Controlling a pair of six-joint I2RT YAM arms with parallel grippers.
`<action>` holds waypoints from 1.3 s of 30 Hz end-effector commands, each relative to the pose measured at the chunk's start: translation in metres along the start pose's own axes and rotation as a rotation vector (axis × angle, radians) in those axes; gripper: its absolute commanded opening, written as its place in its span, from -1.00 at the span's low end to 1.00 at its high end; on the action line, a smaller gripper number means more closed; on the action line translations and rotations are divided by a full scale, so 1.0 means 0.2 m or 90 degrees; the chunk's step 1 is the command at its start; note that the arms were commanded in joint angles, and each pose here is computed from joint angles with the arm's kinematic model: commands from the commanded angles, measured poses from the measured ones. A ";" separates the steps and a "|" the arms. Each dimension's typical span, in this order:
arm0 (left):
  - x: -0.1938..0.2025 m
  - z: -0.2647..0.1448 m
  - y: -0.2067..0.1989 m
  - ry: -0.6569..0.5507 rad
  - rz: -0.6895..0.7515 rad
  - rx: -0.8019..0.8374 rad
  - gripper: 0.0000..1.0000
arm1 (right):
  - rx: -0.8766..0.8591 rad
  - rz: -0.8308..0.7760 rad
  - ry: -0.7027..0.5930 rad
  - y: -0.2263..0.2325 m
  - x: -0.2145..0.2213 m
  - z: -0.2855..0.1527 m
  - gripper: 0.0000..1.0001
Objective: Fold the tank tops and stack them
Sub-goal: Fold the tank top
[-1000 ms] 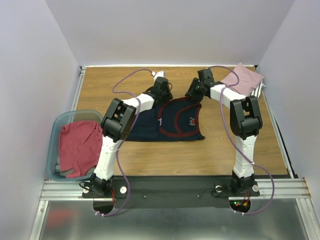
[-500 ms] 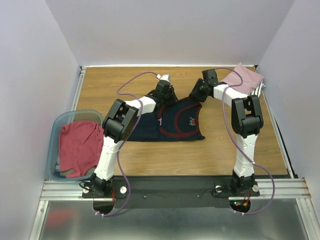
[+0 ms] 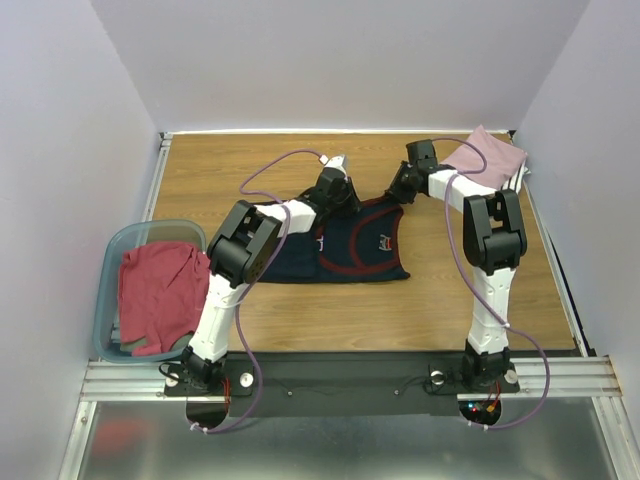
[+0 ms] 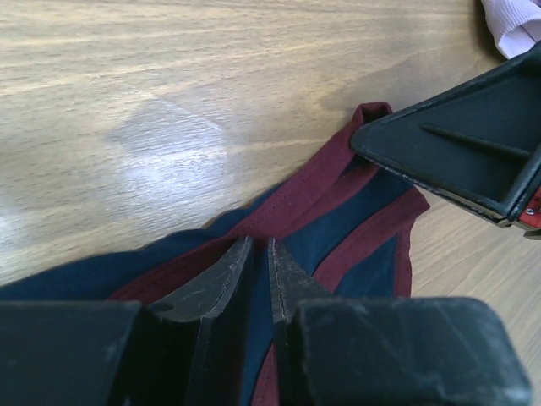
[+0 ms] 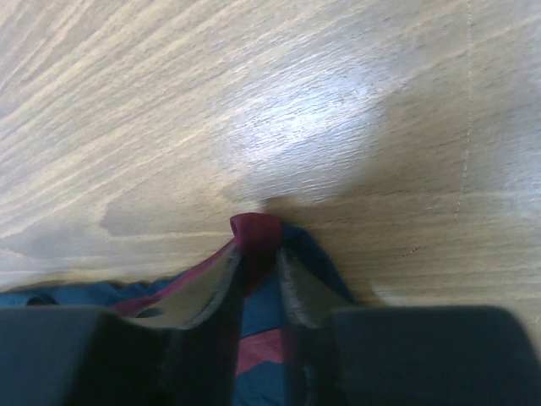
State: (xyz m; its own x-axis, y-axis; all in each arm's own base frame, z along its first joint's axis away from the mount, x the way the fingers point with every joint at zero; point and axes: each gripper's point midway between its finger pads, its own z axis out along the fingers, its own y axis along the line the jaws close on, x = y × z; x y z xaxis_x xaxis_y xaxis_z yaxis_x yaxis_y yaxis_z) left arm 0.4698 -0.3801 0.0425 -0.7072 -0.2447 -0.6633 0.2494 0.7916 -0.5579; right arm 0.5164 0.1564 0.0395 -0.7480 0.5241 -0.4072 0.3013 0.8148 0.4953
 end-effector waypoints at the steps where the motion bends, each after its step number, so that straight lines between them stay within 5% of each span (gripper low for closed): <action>1: -0.04 -0.07 -0.09 -0.012 0.005 0.023 -0.51 | 0.003 -0.013 -0.017 -0.02 -0.04 -0.01 -0.57; 5: -0.05 -0.08 -0.08 -0.018 0.006 0.016 -0.51 | 0.017 -0.029 -0.032 -0.05 -0.04 -0.04 -0.99; 15: -0.10 -0.09 -0.09 -0.027 -0.005 0.009 -0.52 | -0.050 -0.084 -0.169 0.00 -0.17 -0.16 -0.99; 39: -0.18 -0.22 -0.13 -0.034 -0.016 0.004 -0.52 | -0.139 -0.104 -0.289 -0.01 -0.36 -0.12 -0.99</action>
State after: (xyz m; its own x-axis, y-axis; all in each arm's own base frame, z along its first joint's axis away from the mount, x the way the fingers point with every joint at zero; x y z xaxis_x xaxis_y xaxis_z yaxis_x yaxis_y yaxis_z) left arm 0.4559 -0.3698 0.0447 -0.7357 -0.2482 -0.6302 0.1997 0.8096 -0.5520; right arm 0.5274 0.1226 0.0513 -0.5367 0.4832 -0.6917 0.0930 0.8486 0.5208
